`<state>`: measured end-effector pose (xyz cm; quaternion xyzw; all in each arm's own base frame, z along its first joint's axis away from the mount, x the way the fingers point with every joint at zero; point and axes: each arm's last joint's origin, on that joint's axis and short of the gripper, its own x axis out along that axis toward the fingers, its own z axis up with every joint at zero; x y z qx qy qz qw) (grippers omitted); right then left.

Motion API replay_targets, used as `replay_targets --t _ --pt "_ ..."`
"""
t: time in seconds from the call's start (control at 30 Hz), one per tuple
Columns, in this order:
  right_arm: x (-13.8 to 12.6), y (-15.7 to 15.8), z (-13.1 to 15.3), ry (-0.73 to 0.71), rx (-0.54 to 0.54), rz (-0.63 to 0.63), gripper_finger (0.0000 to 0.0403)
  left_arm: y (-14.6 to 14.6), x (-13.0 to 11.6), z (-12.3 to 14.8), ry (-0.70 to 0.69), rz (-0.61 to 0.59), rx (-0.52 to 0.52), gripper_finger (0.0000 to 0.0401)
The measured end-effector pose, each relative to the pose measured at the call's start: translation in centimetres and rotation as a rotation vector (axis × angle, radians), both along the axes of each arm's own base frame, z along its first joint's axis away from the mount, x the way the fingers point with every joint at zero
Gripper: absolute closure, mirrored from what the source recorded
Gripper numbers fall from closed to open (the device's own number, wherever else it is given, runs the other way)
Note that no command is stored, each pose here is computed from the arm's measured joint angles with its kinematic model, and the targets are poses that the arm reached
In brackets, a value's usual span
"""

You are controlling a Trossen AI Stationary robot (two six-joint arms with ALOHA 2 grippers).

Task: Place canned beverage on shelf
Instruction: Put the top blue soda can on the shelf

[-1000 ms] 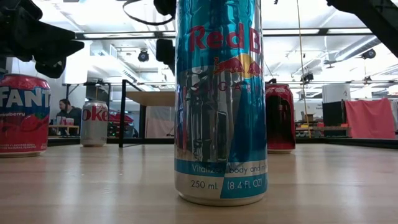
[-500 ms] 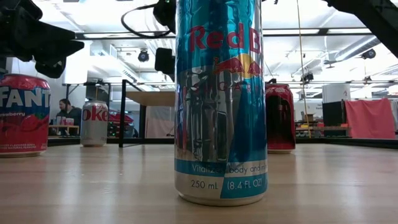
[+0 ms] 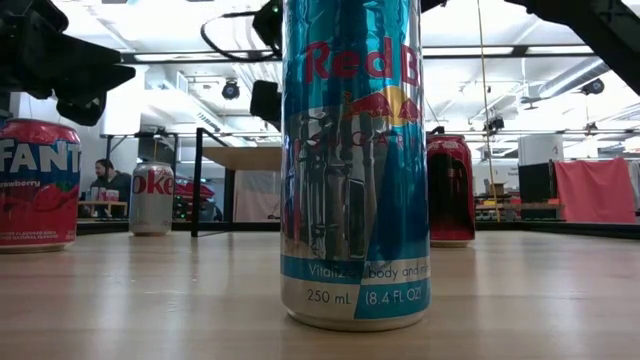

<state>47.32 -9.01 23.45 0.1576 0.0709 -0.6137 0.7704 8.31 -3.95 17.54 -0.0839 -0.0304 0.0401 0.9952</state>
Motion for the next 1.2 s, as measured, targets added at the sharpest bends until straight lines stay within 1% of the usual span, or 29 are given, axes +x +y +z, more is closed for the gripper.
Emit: replay_targets --t 0.23,0.37,0.53,0.97,1.1,1.2 --pt "-0.1 -0.7 -0.1 -0.008 0.006 -0.009 0.0016 0.0 0.0 0.0 0.000 0.000 0.000 0.0283" --pt "-0.1 -0.7 -0.1 -0.016 0.007 -0.007 0.0034 0.0 0.0 0.0 0.000 0.000 0.000 0.0283" --pt "-0.1 -1.0 -0.1 -0.017 0.007 -0.014 0.0085 0.0 0.0 0.0 0.000 0.000 0.000 0.0283" --pt "-0.2 -1.3 -0.1 -0.020 0.008 -0.020 0.0244 0.0 0.0 0.0 0.000 0.000 0.000 0.0283" --pt "-0.2 -1.3 -0.1 -0.021 0.014 -0.014 0.0285 0.0 0.0 0.0 0.000 0.000 0.000 0.0283" --pt "-0.1 -1.3 -0.2 -0.024 0.029 0.004 0.0307 0.0 0.0 0.0 0.000 0.000 0.000 0.0283"
